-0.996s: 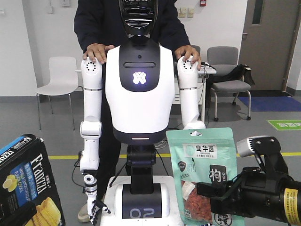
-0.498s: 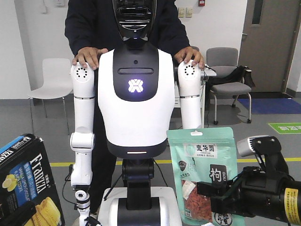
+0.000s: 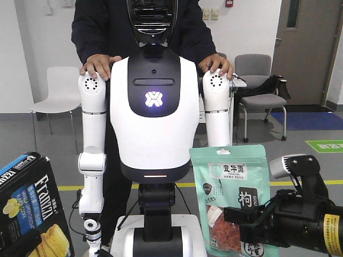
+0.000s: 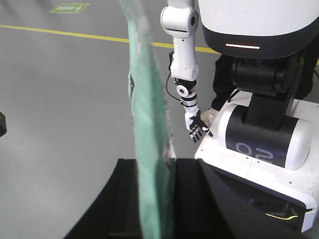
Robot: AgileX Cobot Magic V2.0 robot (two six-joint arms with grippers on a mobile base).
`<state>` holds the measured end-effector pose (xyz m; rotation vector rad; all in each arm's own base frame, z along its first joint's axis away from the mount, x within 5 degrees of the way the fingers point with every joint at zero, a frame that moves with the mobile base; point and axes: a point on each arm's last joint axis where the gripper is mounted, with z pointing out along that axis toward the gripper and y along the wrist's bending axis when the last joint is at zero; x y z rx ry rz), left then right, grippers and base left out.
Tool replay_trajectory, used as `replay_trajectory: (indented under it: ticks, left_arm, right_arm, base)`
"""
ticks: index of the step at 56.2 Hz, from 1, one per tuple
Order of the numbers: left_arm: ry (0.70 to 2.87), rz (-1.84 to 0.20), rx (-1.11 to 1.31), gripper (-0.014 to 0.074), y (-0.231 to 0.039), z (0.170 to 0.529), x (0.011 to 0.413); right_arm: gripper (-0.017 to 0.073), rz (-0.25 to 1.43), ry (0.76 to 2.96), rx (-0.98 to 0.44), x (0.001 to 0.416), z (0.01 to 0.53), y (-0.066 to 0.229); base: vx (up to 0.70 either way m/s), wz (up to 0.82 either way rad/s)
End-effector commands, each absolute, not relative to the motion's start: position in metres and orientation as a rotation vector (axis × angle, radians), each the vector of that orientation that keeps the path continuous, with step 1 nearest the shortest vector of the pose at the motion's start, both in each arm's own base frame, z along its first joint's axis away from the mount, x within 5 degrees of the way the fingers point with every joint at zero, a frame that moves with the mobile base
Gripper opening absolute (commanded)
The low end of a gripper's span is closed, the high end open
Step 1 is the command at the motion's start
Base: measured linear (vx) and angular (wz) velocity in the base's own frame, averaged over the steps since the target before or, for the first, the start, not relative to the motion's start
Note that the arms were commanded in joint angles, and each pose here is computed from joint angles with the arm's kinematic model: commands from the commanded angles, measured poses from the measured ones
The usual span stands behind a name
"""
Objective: Pick snacks and fruit into basket
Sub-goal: 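Drive the base up close to the robot holding the blue basket, then lower the goji bag with the right gripper over the blue basket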
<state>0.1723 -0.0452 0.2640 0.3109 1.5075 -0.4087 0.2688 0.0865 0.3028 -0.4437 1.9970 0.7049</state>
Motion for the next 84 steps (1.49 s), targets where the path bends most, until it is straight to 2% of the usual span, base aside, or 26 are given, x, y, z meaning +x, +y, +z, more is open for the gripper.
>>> replay_trajectory:
  ticks: [1,59,63,74,84]
  left_arm:
    - [1.385,-0.457,0.289,0.0003,-0.046,0.283,0.172]
    - [1.385,-0.457,0.289,0.0003,-0.046,0.283,0.172]
    - [1.385,-0.457,0.289,0.0003,-0.046,0.283,0.172]
    - [1.385,-0.457,0.289,0.0003,-0.046,0.283,0.172]
    - [1.385,-0.457,0.289,0.0003,-0.046,0.283,0.172]
  right_arm:
    - [-0.0010,0.711,1.923,-0.414,0.267,0.322,0.085]
    - [-0.0010,0.744,1.920,-0.385,0.267,0.324,0.086]
    - [-0.0010,0.775,1.910,-0.346,0.268,0.325,0.086]
    - [-0.0010,0.969,1.883,-0.111,0.270,0.333,0.087]
    - [-0.0010,1.054,1.868,-0.144,0.265,0.336,0.094]
  base:
    - [-0.01,0.00]
    - [0.00,0.00]
    - [0.00,0.00]
    - [0.00,0.00]
    - [0.00,0.00]
